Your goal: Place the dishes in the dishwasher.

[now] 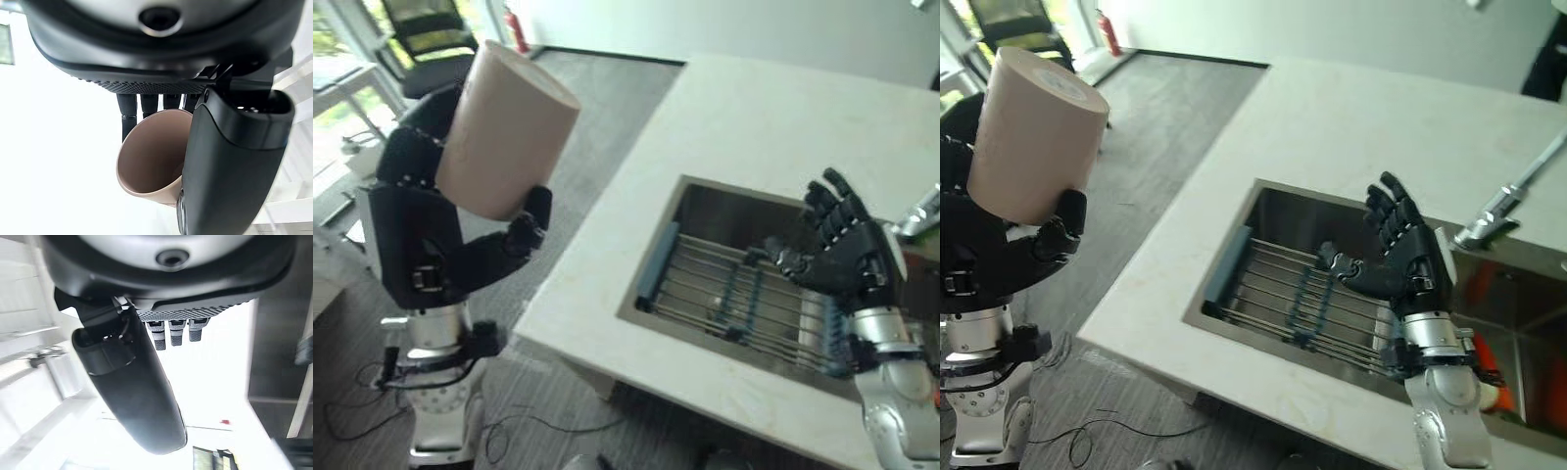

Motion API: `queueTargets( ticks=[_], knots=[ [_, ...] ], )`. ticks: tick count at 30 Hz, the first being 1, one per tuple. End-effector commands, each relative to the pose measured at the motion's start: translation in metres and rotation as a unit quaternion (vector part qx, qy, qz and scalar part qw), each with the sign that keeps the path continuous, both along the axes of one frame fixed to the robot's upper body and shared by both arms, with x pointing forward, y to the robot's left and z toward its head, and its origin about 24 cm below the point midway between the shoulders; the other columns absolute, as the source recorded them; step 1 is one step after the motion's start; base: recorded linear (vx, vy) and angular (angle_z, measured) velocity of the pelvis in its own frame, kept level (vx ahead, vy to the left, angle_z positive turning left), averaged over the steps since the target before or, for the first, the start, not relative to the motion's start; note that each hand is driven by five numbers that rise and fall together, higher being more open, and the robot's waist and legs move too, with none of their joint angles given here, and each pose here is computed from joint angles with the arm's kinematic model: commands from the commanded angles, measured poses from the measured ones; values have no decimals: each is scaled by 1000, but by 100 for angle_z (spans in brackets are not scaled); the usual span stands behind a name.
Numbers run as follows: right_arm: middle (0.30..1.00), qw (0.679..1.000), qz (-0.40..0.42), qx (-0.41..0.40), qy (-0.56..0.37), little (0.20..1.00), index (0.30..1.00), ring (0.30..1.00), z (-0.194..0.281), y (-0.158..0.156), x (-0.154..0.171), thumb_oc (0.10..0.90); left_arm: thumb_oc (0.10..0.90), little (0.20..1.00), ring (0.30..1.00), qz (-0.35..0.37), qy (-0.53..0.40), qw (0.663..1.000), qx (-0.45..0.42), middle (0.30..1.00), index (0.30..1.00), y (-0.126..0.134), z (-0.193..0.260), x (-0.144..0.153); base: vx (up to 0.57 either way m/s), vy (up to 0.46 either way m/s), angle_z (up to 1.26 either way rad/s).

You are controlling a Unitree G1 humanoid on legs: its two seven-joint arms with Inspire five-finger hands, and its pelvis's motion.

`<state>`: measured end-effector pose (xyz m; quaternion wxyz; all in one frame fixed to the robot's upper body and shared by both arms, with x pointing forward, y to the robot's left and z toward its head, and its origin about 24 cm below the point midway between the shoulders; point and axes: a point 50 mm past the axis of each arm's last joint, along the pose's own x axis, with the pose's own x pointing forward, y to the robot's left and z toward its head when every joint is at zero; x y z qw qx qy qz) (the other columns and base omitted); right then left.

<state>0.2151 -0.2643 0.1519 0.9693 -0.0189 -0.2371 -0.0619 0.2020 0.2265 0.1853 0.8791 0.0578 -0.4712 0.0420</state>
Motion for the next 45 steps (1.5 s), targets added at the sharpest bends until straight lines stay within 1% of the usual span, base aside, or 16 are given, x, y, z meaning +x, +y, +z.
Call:
queueTargets(
  ticks=[1, 8, 11, 14, 17, 18, 22, 26, 29, 34, 38, 41, 45],
  knots=[
    [900, 987, 27, -24, -157, 900, 900, 900, 54, 15, -1, 800, 400, 300, 300, -9, -133, 991, -3, 300, 300, 6, 40, -18, -171, 266, 149],
    [900, 985, -2, -25, -169, 900, 900, 900, 50, 26, -2, 800, 400, 300, 300, -31, -129, 991, -5, 300, 300, 7, 45, -20, -93, 346, 102],
    [900, 985, -1, -27, -168, 900, 900, 900, 48, 31, -3, 800, 400, 300, 300, -33, -123, 992, -5, 300, 300, 6, 48, -18, -11, 302, 76],
    [900, 986, 9, -20, -164, 900, 900, 900, 46, 34, -2, 800, 400, 300, 300, -34, -112, 993, 2, 300, 300, -1, 49, -12, -45, 253, 64],
    [900, 988, -15, -16, -153, 900, 900, 900, 42, 26, -4, 800, 400, 300, 300, -64, -103, 993, 7, 300, 300, -8, 49, -2, 84, 118, 144],
    [900, 989, -19, -18, -144, 900, 900, 900, 39, 19, -8, 800, 400, 300, 300, -71, -98, 993, 5, 300, 300, -10, 47, -1, 152, 175, 185],
    [900, 990, 4, -15, -142, 900, 900, 900, 37, 13, -20, 800, 400, 300, 300, -60, -91, 994, -2, 300, 300, -8, 39, -7, 91, 73, 205],
    [900, 988, 37, -12, -148, 900, 900, 900, 36, 20, -17, 800, 400, 300, 300, -56, -86, 995, -7, 300, 300, -4, 38, -6, 71, -78, 37],
    [900, 990, 35, -3, -139, 900, 900, 900, 35, 24, -11, 800, 400, 300, 300, -62, -79, 995, -18, 300, 300, -1, 35, -9, 88, -134, 32],
    [900, 990, 51, 2, -128, 900, 900, 900, 34, 35, 0, 800, 400, 300, 300, -46, -47, 997, -32, 300, 300, 3, 26, -13, 66, -86, 46],
    [900, 990, 29, -27, -134, 900, 900, 900, 39, 29, -4, 800, 400, 300, 300, -68, -46, 996, -43, 300, 300, 1, 27, -13, -45, 78, 70],
    [900, 988, 41, -30, -143, 900, 900, 900, 43, 28, -5, 800, 400, 300, 300, -58, -51, 996, -47, 300, 300, 3, 27, -15, -59, 138, 64],
    [900, 988, 48, -26, -148, 900, 900, 900, 42, 29, -8, 800, 400, 300, 300, -51, -57, 996, -46, 300, 300, 4, 27, -15, -49, 124, -13]
  ],
)
